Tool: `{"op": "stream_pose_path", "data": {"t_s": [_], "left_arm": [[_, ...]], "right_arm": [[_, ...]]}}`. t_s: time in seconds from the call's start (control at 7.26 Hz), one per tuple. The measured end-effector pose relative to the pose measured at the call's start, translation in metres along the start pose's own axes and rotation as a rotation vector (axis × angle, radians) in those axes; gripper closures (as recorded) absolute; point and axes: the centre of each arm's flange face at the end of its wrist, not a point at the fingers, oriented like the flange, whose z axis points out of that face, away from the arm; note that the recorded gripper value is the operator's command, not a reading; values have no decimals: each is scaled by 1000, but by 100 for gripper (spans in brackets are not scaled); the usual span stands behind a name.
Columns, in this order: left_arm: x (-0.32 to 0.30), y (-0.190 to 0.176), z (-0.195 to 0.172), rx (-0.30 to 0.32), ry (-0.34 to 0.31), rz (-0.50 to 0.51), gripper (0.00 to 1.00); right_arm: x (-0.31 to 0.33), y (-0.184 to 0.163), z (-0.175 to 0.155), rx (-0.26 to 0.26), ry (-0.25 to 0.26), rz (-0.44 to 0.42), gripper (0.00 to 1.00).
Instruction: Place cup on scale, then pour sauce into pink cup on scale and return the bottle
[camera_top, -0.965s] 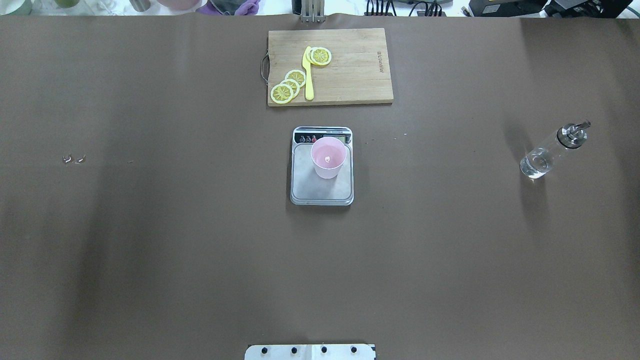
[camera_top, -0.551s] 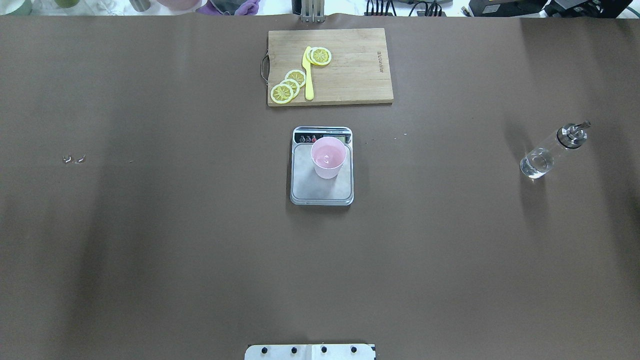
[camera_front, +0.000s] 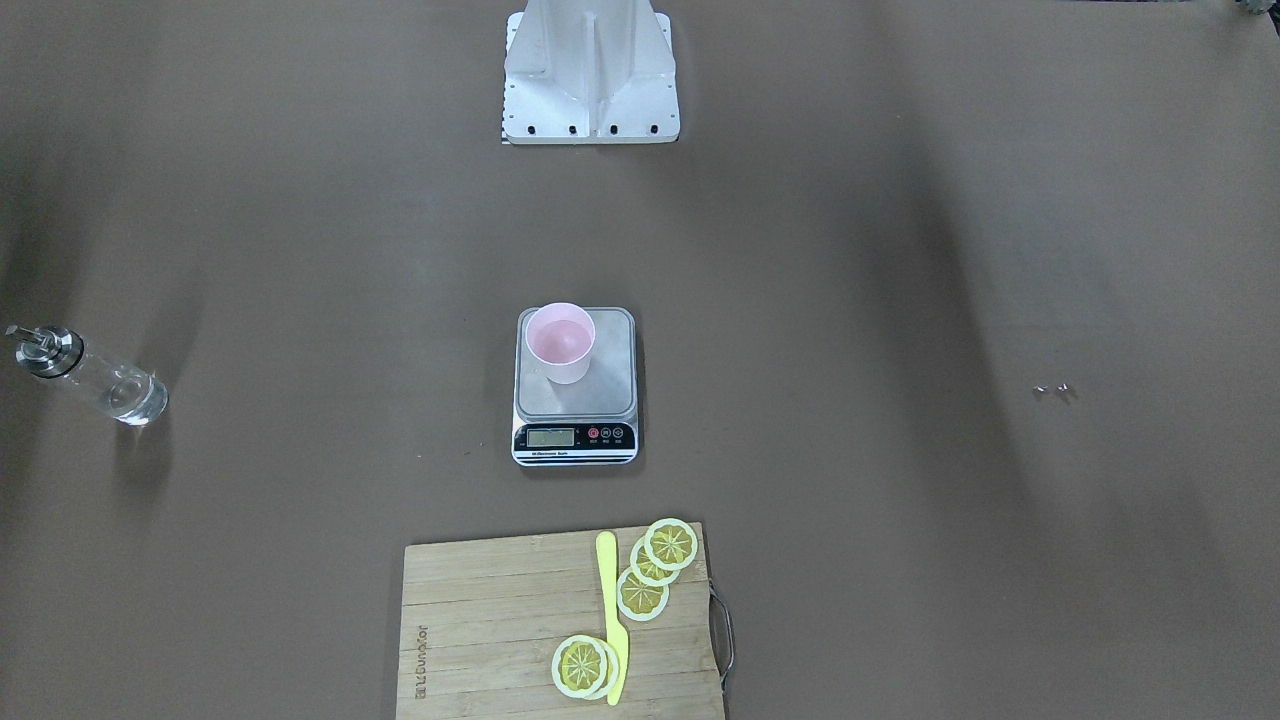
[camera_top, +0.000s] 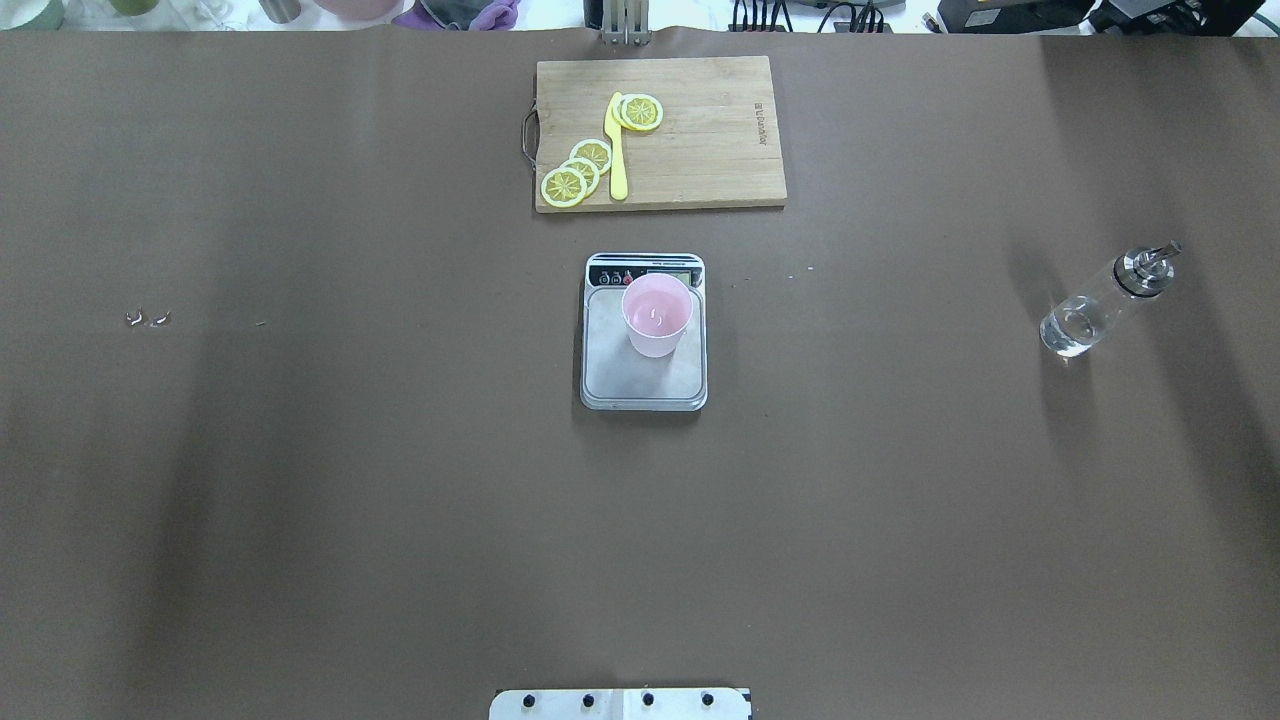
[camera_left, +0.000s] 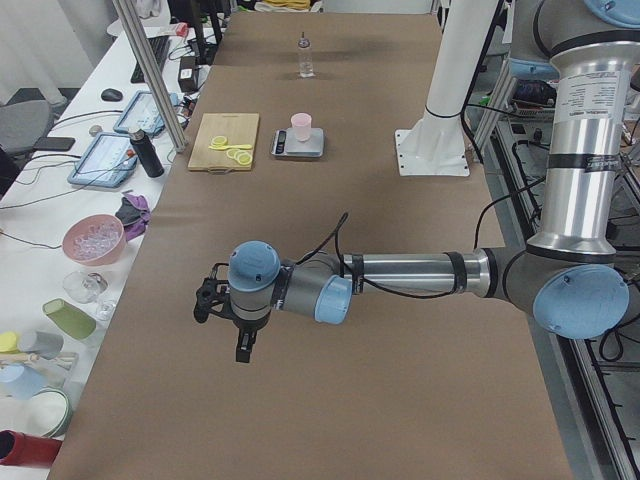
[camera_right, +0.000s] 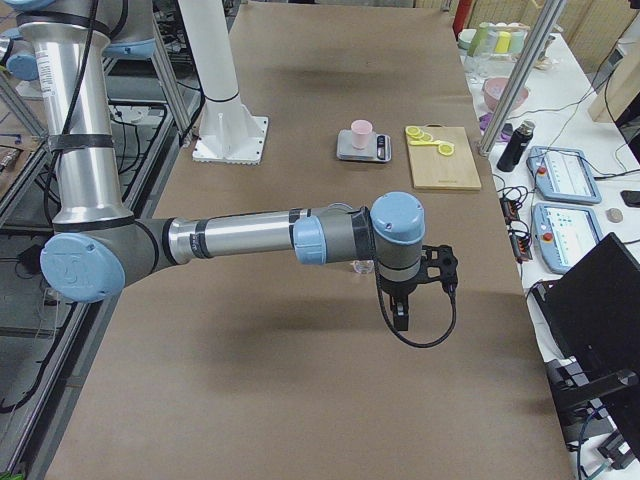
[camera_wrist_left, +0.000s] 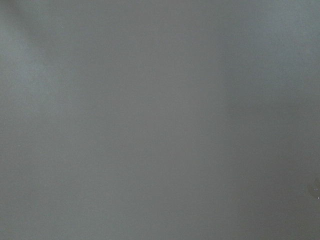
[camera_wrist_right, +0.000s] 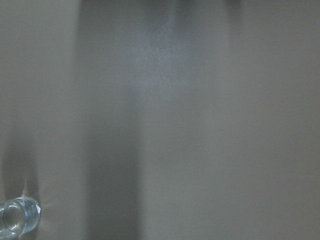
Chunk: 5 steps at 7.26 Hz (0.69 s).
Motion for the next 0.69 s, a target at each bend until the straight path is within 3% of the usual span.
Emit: {"op": "stream_pose_path", "data": {"t_s": [0.28,0.69], "left_arm": [[-1,0,1,-2,-2,-2,0],[-1,0,1,-3,-3,-2,0]], "right_arm": [[5,3,9,-24,3,12,0],[24,21,49,-102,-11,26,0]]}}
